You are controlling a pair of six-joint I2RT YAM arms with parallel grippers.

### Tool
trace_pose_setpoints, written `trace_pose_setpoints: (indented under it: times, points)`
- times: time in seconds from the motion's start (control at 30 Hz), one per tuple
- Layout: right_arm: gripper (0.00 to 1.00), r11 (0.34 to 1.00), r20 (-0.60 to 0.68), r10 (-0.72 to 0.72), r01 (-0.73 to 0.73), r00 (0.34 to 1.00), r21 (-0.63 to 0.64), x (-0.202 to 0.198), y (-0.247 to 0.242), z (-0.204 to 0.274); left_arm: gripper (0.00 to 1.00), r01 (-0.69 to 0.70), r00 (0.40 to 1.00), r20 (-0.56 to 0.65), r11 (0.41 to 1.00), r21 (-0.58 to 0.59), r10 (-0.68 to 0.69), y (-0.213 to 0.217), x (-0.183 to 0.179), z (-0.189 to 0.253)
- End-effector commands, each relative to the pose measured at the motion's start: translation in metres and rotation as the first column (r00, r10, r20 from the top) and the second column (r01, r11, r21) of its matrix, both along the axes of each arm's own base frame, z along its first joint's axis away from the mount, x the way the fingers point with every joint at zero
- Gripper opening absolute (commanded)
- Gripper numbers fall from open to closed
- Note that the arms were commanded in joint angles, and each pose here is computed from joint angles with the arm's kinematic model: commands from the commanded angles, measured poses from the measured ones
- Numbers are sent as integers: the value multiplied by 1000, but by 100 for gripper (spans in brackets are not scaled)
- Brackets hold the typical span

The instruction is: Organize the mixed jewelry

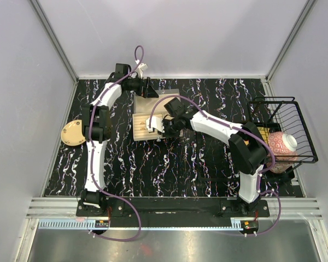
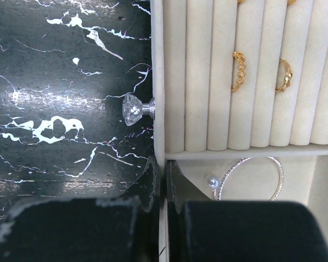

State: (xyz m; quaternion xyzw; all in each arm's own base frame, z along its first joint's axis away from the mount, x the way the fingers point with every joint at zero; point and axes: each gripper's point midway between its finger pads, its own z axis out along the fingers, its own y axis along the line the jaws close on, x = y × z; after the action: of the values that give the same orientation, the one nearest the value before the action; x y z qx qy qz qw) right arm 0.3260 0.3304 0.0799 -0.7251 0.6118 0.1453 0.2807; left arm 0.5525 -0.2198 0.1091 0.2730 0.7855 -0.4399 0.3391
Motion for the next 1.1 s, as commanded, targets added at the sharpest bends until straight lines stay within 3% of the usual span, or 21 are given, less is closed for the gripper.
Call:
trace_pose_setpoints:
  times: [0.0, 1.07]
  points:
    - [0, 996, 116, -48, 39, 992, 78, 19, 5, 41, 98, 45, 998, 39, 998, -43, -43, -8, -10, 39]
    - [0, 989, 131, -118, 105, 984, 101, 11, 4, 43, 98, 45, 998, 36, 999, -29, -44, -4, -14, 37]
